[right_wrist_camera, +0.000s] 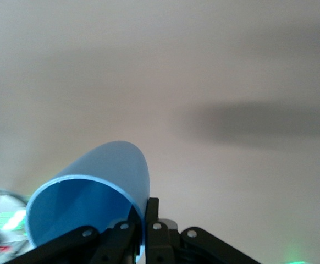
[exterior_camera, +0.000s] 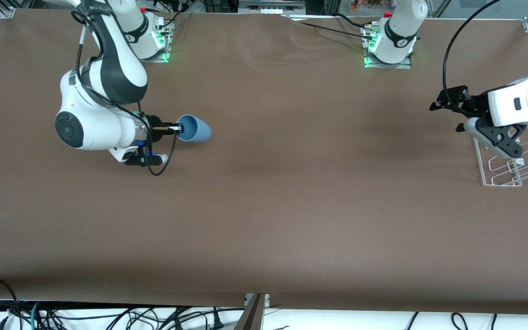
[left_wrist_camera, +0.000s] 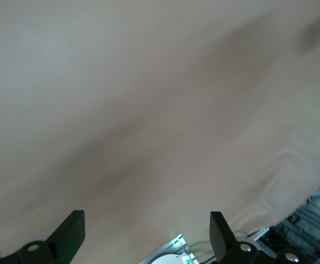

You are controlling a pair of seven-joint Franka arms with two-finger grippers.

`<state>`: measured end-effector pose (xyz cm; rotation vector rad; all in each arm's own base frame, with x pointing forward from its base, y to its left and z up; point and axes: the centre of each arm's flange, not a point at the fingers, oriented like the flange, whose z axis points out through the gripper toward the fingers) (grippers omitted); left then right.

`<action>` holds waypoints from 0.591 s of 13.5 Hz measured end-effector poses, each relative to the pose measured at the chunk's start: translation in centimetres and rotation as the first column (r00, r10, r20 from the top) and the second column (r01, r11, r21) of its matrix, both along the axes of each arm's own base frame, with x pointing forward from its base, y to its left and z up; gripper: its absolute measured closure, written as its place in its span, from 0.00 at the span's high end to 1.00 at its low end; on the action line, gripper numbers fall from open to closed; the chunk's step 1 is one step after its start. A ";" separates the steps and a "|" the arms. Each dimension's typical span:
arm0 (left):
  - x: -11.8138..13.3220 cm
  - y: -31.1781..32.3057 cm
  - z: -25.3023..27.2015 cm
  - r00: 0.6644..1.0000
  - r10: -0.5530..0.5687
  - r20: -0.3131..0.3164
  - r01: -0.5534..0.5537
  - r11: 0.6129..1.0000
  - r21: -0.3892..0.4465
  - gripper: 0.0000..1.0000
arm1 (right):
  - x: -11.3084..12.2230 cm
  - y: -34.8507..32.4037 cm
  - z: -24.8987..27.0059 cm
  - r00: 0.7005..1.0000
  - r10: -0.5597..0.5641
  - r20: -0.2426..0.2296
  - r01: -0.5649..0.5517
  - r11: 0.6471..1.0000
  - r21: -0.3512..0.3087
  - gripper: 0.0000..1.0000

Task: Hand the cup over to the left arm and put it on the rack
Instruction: 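Lift the cup with the right gripper while the left gripper approaches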

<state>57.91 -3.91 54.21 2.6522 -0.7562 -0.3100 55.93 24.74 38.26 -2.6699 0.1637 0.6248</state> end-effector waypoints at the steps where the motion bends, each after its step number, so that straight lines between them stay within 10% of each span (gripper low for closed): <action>1: 0.2 -0.8 -0.5 0.998 -0.054 0.014 0.055 0.998 -0.039 1.00 | -0.3 2.9 0.7 0.996 -0.071 -0.046 0.073 0.996 0.049 0.04; 8: 0.5 -8.5 -4.2 0.901 -0.382 0.205 0.419 0.890 -0.179 1.00 | -2.7 19.9 0.9 0.814 -0.472 -0.339 0.548 0.816 0.181 0.04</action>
